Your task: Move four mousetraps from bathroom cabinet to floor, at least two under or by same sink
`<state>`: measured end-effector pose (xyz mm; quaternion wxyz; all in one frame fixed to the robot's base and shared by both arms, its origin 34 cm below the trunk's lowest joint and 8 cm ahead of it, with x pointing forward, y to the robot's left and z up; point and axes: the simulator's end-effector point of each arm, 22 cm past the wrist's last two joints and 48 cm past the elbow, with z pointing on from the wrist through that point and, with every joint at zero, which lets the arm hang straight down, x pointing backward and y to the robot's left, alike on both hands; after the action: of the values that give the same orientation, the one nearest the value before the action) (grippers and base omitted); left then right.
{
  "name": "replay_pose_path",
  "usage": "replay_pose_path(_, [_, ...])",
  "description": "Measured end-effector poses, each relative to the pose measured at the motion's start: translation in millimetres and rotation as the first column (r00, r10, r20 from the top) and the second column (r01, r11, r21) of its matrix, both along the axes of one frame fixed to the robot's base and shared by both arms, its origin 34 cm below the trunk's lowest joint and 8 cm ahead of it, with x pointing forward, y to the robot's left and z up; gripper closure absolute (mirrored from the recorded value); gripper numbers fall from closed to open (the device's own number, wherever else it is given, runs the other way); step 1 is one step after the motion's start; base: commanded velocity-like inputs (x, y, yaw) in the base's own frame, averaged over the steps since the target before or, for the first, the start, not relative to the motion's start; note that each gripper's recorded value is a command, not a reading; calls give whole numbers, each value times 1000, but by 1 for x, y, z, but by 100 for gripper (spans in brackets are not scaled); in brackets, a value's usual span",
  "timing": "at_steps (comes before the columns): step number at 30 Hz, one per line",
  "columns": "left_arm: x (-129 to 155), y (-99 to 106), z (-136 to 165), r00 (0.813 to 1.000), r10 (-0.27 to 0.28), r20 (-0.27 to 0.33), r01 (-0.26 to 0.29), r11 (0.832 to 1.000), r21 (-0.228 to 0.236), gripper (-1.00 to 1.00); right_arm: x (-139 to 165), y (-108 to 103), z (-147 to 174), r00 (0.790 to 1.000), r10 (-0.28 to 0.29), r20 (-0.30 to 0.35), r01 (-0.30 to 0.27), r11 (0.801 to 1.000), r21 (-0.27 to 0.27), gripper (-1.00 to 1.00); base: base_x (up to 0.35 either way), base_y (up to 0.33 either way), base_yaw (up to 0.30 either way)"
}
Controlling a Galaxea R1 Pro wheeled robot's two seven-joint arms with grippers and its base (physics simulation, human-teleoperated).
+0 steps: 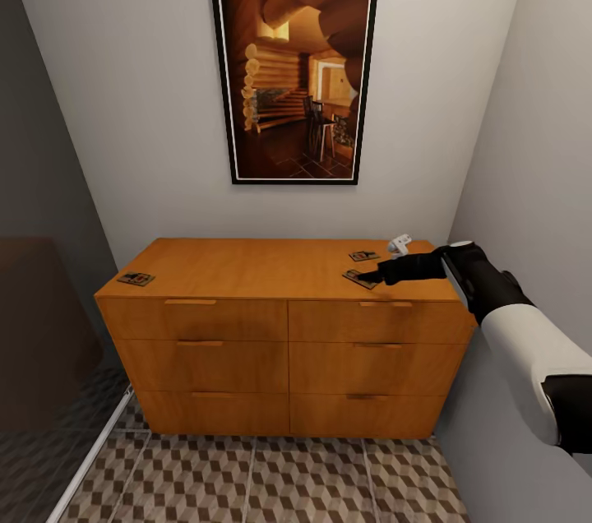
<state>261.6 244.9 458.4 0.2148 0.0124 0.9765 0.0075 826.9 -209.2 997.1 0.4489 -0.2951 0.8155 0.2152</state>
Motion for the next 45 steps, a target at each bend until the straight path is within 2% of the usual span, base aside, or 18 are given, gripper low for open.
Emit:
replay_pose_path(14, [0, 0, 0, 1000, -2, 0, 2, 1000, 0, -100, -2, -3, -11, 1000, 0, -18, 0, 1000, 3, -100, 0, 0, 0])
replay_pose_path(21, [1, -1, 0, 1000, -4, 2, 4, 1000, -1, -100, -3, 1, -10, 999, 40, 22, -40, 999, 4, -100, 0, 0, 0])
replay_pose_path(27, [1, -1, 0, 1000, -4, 3, 4, 1000, -1, -100, -14, 4, -18, 996, 90, -7, -90, 996, 28, -100, 0, 0, 0])
replay_pose_path(32, [1, -1, 0, 1000, -4, 3, 4, 1000, -1, -100, -25, -3, -22, 991, 133, -28, -132, 990, 46, -100, 0, 0, 0])
replay_pose_path(38, [1, -1, 0, 1000, -4, 3, 4, 1000, -1, -100, -30, -10, -33, 989, 146, -35, -145, 988, 48, -100, 0, 0, 0])
replay_pose_path(45, [0, -1, 0, 1000, -4, 1, 4, 1000, -1, -100, -32, -24, -44, 986, 166, 10, -166, 986, 24, -100, 0, -35, 0])
